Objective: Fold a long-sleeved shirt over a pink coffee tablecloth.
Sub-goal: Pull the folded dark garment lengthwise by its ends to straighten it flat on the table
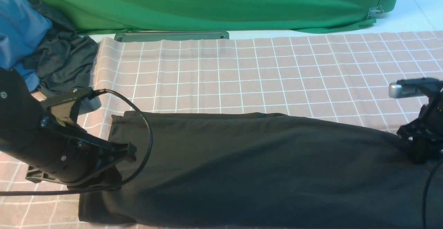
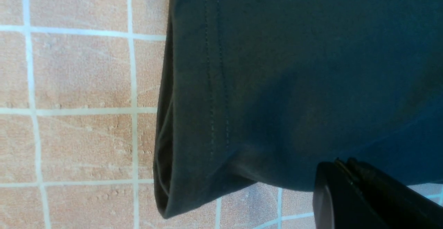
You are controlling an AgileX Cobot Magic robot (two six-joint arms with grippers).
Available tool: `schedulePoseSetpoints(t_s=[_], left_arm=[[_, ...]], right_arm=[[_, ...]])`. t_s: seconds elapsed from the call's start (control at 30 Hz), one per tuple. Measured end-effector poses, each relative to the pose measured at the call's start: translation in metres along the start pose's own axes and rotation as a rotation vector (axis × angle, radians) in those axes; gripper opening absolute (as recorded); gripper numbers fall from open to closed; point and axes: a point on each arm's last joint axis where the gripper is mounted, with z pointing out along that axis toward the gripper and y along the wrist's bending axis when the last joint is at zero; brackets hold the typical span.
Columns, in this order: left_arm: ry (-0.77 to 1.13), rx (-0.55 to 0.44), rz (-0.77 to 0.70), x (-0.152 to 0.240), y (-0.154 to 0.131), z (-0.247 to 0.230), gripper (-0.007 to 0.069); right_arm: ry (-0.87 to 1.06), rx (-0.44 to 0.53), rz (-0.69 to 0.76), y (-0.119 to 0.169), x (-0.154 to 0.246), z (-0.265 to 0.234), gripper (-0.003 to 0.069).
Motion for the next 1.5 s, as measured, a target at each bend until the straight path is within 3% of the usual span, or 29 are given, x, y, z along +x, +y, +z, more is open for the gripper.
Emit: schedulePoseSetpoints(t_s=[0.5,0.7,0.87,0.97,1.0,1.13,1.33,1.5], left_arm=[[0.005,0.0,-0.05,0.0,0.0,0.0,0.0013],[-0.033,0.066,-0.066,-0.013,-0.011,0.002,0.0013],[0.013,0.052,-0.034,-0.018,-0.022,0.029,0.0013],[0.11,-0.05,-0.064,-0.015,-0.017,0.052,0.0013],[0.128,-0.125,-0.085,-0.013,-0.009,0.058,0.0013],[0.144,-0.239,-0.141,-0.008,0.008,0.062,0.0013],[0.223,-0.149,-0.128,-0.003,-0.001,0.056,0.0013],[0.126,-0.086,-0.11,-0.021,-0.016,0.024,0.0013]], right_arm=[[-0.044,0.025,0.002,0.009,0.001,-0.022,0.0036],[-0.23,0.008,-0.079,0.051,0.011,-0.085,0.0036],[-0.265,-0.066,-0.139,0.084,0.016,-0.094,0.0036],[-0.234,-0.094,-0.211,0.107,0.021,-0.079,0.0036],[-0.23,-0.098,-0.214,0.111,0.023,-0.072,0.0036],[-0.23,-0.09,-0.203,0.109,0.028,-0.057,0.0036],[-0.268,-0.081,-0.2,0.109,0.025,-0.057,0.0036],[-0.304,-0.112,-0.176,0.112,0.02,-0.065,0.0036]])
